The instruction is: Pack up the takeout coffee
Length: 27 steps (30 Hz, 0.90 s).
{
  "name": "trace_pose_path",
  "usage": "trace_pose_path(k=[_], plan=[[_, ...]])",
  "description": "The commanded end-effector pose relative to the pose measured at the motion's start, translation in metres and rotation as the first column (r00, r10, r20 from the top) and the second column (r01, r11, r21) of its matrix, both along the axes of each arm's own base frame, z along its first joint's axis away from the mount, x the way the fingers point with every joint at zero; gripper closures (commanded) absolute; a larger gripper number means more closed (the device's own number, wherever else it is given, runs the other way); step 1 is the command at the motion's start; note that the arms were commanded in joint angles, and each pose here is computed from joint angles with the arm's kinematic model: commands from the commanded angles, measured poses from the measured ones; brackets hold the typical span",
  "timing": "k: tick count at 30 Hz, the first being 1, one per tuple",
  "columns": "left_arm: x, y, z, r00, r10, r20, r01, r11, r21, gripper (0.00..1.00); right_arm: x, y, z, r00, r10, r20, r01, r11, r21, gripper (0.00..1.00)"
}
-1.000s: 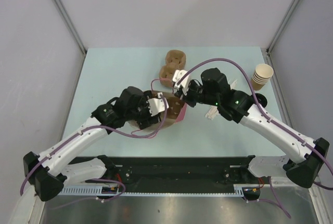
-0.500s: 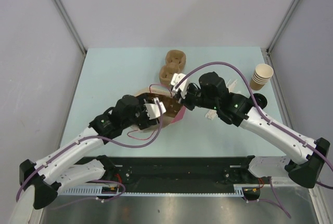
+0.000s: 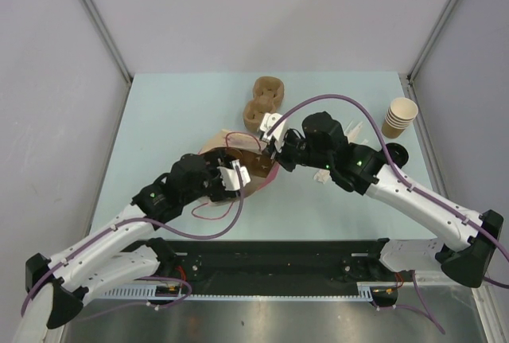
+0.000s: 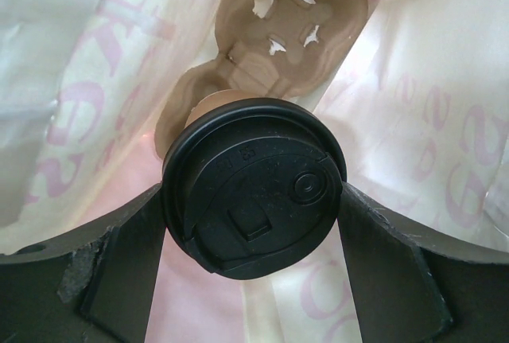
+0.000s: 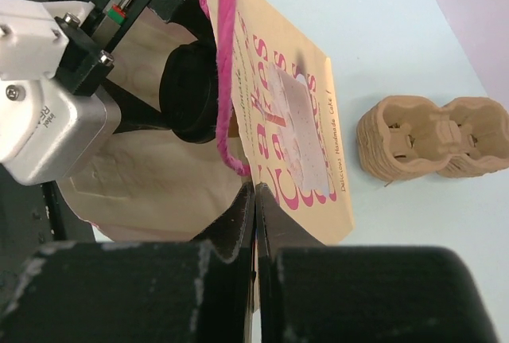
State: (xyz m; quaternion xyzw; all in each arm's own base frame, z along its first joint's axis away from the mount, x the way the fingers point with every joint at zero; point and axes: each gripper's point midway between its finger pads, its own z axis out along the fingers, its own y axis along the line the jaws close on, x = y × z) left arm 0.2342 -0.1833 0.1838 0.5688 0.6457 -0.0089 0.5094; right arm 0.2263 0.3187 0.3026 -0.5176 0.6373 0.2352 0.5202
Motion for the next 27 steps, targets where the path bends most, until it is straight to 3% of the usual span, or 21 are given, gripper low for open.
trace_pose_path(k=[1, 11, 22, 25, 26, 27], plan=[[0.004, 0.000, 0.024, 0.998, -0.017, 0.056, 0.016, 1.000, 0.017, 1.00, -0.003, 0.010, 0.023, 0.999, 0.024, 0.022, -0.026, 0.996, 0.082, 1.00], [0.008, 0.006, 0.027, 1.000, 0.021, 0.022, -0.022, 0.997, 0.077, 1.00, -0.014, 0.021, 0.020, 0.997, 0.081, 0.019, -0.082, 0.994, 0.078, 1.00], [0.000, 0.003, 0.013, 0.978, 0.147, -0.146, -0.156, 0.986, -0.051, 1.00, -0.009, 0.022, 0.013, 1.000, 0.012, -0.004, -0.012, 0.998, 0.069, 1.00], [0.000, 0.002, 0.009, 0.980, 0.141, -0.141, -0.150, 0.987, -0.055, 1.00, -0.008, 0.024, 0.009, 1.000, 0.009, -0.009, -0.009, 0.998, 0.060, 0.89], [0.000, 0.002, 0.007, 0.980, 0.136, -0.142, -0.144, 0.988, -0.053, 1.00, -0.007, 0.024, 0.009, 1.000, 0.008, -0.007, -0.008, 0.998, 0.059, 0.77], [0.000, 0.002, 0.006, 0.981, 0.134, -0.140, -0.142, 0.989, -0.050, 1.00, -0.007, 0.025, 0.009, 1.000, 0.010, -0.007, -0.010, 0.998, 0.059, 0.73]])
